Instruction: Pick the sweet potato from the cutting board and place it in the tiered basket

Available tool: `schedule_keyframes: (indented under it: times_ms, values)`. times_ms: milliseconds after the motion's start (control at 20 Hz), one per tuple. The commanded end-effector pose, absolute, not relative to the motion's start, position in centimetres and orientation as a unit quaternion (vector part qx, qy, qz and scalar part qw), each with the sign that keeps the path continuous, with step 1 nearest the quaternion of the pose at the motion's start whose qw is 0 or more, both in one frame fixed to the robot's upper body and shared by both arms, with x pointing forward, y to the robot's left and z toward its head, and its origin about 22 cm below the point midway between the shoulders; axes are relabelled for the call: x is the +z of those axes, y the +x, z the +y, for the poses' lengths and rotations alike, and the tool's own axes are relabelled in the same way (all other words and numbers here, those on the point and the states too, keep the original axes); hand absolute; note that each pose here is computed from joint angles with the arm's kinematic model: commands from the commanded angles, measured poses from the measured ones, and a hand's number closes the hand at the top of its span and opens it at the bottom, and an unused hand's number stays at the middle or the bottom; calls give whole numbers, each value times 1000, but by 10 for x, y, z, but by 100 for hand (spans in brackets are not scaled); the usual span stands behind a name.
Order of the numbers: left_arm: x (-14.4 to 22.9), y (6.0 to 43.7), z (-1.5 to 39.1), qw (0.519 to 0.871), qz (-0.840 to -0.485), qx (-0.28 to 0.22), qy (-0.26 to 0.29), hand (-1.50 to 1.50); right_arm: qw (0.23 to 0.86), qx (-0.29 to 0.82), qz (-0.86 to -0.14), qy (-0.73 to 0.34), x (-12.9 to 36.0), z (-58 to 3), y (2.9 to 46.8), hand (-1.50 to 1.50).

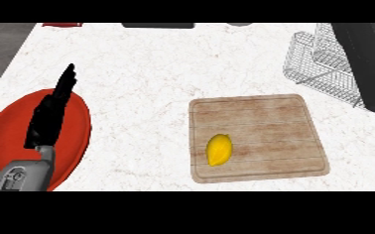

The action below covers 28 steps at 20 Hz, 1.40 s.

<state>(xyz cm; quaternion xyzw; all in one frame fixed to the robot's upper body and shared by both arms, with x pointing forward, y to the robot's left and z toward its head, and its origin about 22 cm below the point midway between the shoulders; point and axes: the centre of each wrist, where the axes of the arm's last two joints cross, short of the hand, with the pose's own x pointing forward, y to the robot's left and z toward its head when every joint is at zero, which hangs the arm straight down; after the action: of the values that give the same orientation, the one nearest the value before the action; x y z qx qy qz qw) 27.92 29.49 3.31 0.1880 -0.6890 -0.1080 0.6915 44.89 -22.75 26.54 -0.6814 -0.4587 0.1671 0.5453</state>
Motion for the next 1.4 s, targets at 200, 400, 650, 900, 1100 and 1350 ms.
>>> schedule_keyframes:
  times_ms: [200,400,650,900,1100,1350]
  values:
    - [19,262,283,694,-688,-109,181,0,527,184,-385,-735,256,-293,451,150]
    - [32,270,289,687,-693,-111,188,0,542,208,-393,-713,255,-325,448,150]
    - [48,291,310,692,-688,-113,186,0,573,217,-419,-670,238,-342,445,150]
    - [39,286,294,691,-691,-105,183,0,609,221,-427,-631,214,-360,439,150]
    - [35,283,301,686,-694,-106,190,0,691,109,-441,-562,208,-359,444,150]
    - [47,284,314,683,-696,-100,198,0,686,123,-440,-566,173,-364,438,-150]
